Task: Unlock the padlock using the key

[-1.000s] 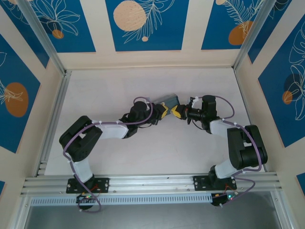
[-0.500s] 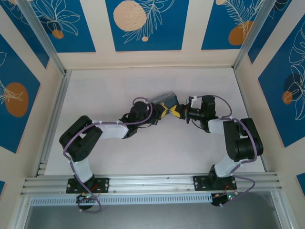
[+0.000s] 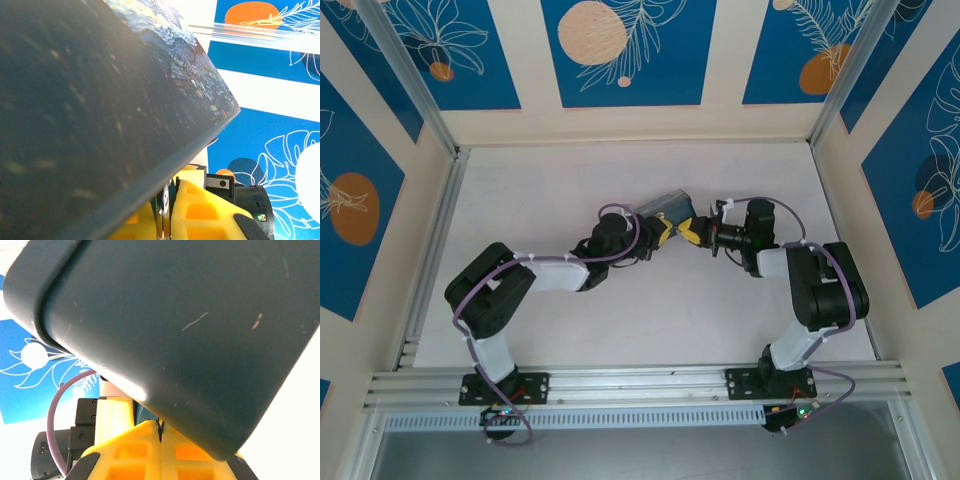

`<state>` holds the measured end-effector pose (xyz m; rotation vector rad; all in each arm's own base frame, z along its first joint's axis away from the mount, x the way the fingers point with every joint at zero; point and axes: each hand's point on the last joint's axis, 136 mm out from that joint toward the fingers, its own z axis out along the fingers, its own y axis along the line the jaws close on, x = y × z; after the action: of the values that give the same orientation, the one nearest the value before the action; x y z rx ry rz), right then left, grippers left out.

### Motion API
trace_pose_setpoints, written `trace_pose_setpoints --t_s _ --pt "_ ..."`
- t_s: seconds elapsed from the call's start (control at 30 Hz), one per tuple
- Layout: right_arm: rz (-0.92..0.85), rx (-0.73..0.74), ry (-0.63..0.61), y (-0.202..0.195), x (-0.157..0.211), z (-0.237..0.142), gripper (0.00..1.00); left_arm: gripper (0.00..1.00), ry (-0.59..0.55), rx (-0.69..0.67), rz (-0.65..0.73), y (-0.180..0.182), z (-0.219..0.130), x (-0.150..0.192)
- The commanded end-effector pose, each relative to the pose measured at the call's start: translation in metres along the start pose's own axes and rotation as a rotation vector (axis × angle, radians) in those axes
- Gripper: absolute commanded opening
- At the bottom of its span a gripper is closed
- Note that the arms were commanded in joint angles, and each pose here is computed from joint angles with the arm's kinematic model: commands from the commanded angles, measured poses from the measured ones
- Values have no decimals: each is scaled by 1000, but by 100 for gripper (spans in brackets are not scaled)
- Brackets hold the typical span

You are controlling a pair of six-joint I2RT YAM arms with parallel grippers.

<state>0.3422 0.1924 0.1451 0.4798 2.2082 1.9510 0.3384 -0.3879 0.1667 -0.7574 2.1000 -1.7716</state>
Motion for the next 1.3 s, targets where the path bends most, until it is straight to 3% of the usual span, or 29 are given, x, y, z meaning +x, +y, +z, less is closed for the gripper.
trace_pose_setpoints --t_s 0.0,0.67,1.1,1.27 --pt "59 4 19 -8 6 5 0 0 218 293 99 -81 -12 66" --pt "53 8 43 24 6 22 0 0 256 307 91 -83 -3 79" --pt "-255 148 28 12 13 11 0 0 248 280 66 -75 -2 77" --pt "-203 124 42 7 12 14 0 0 245 271 63 -71 -3 76"
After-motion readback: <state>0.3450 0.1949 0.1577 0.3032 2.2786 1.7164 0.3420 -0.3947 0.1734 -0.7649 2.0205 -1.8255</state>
